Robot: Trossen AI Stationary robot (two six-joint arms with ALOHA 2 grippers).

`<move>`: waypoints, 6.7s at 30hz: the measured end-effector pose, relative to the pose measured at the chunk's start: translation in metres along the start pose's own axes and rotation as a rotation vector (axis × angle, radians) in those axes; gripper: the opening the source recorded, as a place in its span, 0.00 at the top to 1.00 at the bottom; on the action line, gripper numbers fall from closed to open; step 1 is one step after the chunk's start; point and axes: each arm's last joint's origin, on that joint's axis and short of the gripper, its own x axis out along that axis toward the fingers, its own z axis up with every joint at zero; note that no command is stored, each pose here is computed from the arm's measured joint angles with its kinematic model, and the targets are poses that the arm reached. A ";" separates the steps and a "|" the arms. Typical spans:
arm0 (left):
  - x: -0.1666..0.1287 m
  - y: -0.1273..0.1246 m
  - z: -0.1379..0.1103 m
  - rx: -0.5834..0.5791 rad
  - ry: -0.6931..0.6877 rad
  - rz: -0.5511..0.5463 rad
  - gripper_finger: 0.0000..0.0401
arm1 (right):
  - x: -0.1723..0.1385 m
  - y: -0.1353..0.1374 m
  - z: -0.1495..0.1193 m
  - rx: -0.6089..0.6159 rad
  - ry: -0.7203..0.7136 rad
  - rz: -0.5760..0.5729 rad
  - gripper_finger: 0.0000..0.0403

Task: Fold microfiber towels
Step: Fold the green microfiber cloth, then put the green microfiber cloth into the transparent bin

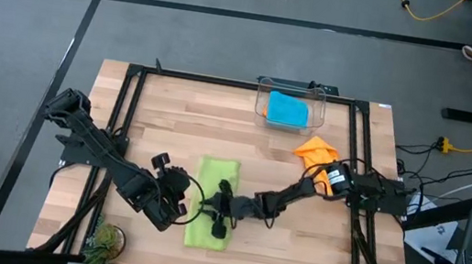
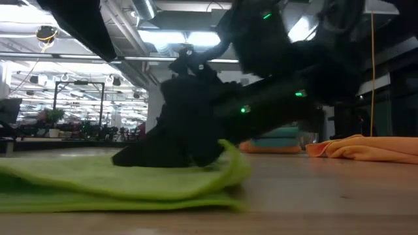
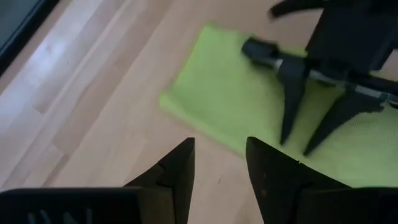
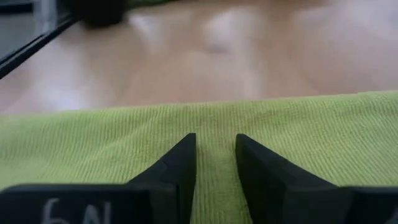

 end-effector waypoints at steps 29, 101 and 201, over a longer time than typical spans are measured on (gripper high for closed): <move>-0.025 -0.067 -0.009 0.017 -0.135 -0.500 0.66 | -0.085 0.036 0.083 -0.237 0.543 0.398 0.71; 0.073 -0.129 -0.071 0.336 0.019 -0.436 0.99 | -0.068 0.064 0.024 -0.230 0.579 0.159 0.98; -0.004 -0.067 -0.031 0.140 0.187 0.338 0.55 | -0.020 0.055 0.057 -0.161 0.063 0.259 0.65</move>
